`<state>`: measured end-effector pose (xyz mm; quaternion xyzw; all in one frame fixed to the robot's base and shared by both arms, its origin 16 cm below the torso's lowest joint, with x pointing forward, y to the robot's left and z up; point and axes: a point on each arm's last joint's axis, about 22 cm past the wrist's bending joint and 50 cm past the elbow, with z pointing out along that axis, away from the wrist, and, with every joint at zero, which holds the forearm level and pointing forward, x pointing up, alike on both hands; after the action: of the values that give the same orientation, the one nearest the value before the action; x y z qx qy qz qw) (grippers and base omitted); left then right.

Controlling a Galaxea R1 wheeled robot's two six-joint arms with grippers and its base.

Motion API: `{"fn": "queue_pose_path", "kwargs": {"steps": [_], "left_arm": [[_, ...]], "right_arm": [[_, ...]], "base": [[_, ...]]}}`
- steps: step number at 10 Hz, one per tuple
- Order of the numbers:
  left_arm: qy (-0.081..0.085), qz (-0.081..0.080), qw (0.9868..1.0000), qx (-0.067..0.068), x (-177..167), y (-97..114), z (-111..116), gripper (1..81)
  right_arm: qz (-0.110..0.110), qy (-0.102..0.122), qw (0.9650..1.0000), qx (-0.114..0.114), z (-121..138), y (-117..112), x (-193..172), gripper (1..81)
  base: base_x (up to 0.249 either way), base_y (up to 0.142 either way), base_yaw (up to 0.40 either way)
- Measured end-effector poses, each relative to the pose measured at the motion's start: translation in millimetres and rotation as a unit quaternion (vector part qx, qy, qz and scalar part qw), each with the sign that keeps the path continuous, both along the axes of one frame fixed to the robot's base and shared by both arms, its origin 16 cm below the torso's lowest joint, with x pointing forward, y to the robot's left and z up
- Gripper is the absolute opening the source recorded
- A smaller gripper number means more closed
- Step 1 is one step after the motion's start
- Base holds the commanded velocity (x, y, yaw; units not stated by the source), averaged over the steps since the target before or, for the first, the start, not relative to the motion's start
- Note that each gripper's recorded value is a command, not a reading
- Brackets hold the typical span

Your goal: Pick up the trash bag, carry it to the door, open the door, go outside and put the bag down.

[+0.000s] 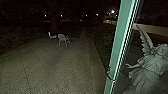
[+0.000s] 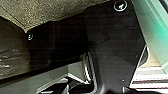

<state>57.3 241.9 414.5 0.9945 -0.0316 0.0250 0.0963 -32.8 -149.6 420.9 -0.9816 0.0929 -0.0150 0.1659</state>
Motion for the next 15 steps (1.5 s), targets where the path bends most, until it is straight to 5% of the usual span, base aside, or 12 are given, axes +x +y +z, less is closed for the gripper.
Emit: {"fn": "queue_pose_path", "kwargs": {"steps": [3, 5, 6, 9, 11, 15], "left_arm": [[-0.013, 0.044, 0.9989, 0.003, -3, 10, 2, 1.0], [0.013, 0.063, 0.9979, 0.004, -48, 13, 0, 1.0], [0.019, 0.062, 0.9979, 0.004, -52, 13, 0, 1.0], [-0.012, 0.064, 0.9978, 0.006, -15, 16, 2, 1.0], [0.008, 0.062, 0.998, 0.005, -36, 14, 1, 1.0], [0.001, 0.063, 0.998, 0.005, -29, 15, 1, 1.0]], "right_arm": [[0.041, -0.007, 0.9991, 0.002, -1, 3, 26, 81.1], [0.063, 0.005, 0.998, 0.003, -1, 4, 18, 81.1], [0.063, 0.003, 0.998, 0.003, -1, 4, 20, 81.1], [0.062, 0.002, 0.9981, 0.003, -1, 4, 21, 81.1], [0.064, 0.008, 0.9979, 0.003, -2, 3, 15, 81.1], [0.063, 0.002, 0.998, 0.003, -2, 4, 23, 81.1]], "base": [[0.091, 0.0, 0.0], [0.091, 0.0, 0.0], [0.091, 0.0, 0.0], [0.091, 0.0, 0.0], [0.092, 0.0, 0.0], [0.091, 0.0, 0.0]]}}
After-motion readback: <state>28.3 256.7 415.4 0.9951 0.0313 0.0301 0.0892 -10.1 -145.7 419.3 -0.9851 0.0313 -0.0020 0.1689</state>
